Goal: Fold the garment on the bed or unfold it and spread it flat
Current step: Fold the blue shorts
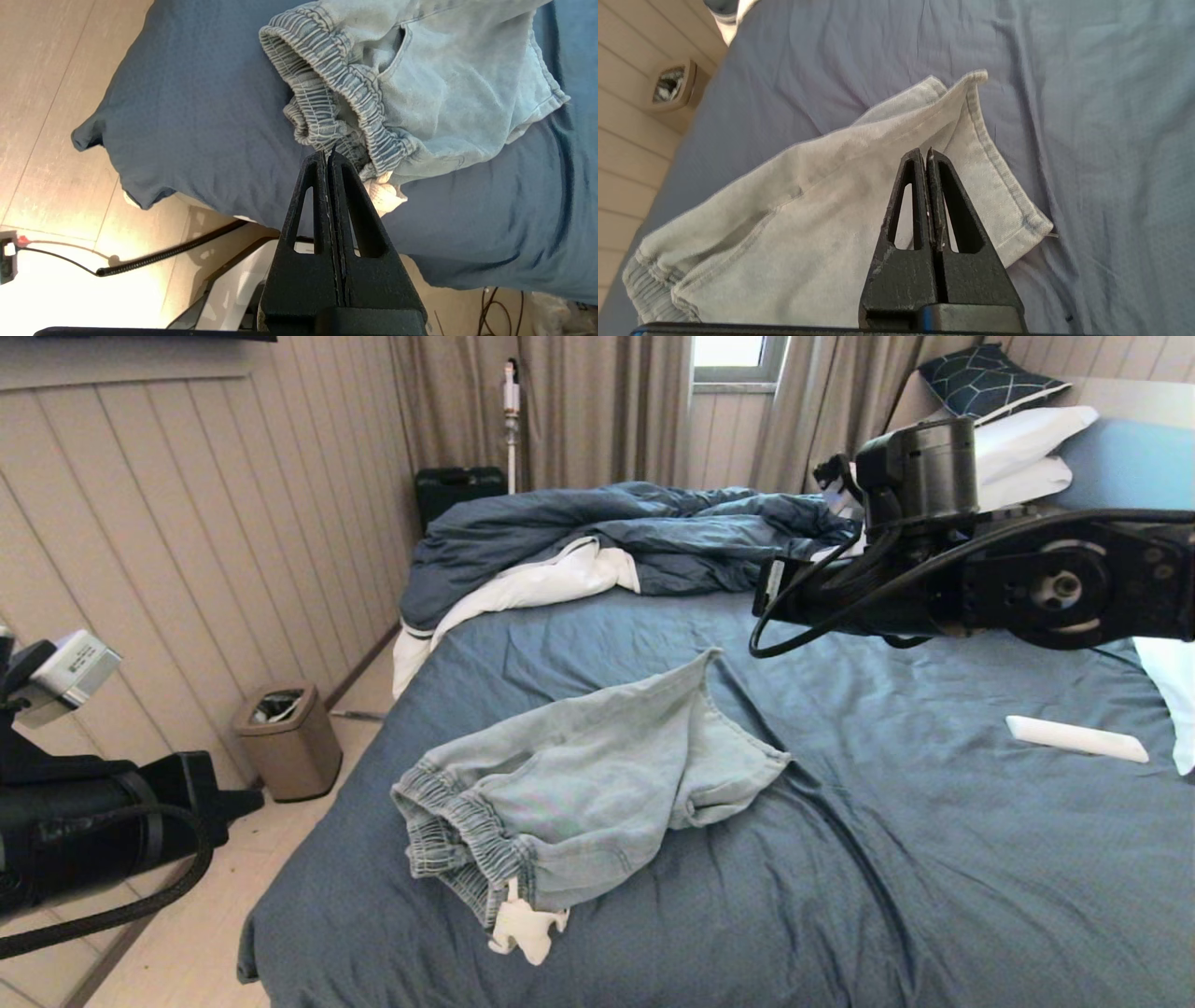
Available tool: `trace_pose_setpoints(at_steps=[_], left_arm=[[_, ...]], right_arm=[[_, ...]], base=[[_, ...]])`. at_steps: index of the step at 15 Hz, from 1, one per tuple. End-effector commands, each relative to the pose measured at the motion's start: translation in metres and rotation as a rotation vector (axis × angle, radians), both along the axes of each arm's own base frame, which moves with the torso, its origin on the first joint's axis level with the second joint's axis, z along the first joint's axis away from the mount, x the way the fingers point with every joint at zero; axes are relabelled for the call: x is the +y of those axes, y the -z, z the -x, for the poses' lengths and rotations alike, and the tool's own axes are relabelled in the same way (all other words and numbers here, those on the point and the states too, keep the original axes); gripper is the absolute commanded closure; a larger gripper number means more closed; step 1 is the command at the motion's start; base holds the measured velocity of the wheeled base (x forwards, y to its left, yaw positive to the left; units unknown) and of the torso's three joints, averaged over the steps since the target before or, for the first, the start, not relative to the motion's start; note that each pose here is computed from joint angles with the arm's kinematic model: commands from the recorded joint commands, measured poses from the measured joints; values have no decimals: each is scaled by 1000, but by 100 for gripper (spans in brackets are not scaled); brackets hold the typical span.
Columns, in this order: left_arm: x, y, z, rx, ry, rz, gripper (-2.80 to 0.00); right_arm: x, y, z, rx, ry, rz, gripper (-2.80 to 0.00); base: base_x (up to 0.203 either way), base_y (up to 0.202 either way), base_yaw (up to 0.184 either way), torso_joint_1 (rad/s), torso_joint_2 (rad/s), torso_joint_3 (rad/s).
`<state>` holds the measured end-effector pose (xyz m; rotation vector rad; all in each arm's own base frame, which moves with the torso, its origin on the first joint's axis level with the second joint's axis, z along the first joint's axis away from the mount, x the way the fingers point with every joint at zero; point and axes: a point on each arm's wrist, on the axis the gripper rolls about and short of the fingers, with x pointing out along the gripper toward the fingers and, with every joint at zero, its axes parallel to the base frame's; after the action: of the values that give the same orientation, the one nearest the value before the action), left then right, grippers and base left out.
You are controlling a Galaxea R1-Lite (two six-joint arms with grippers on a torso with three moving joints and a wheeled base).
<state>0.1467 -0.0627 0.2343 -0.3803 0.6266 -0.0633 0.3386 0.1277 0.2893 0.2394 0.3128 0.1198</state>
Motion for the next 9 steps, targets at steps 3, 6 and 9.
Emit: trace_pose_setpoints(at_steps=[3,6,9], left_arm=[[-2,2,-5,12,-1,-2,0],[-2,1,-5,10,0,0,0],[-3,1,-6,11,4,3,0]], right_arm=[[2,7,-5,22,-1,6,0],[2,8,-6,26,-7,5,0],[3,12,-8,36,-8,8,0]], base=[[0,0,0,0,0,0],[0,0,0,0,0,0],[0,0,0,0,0,0]])
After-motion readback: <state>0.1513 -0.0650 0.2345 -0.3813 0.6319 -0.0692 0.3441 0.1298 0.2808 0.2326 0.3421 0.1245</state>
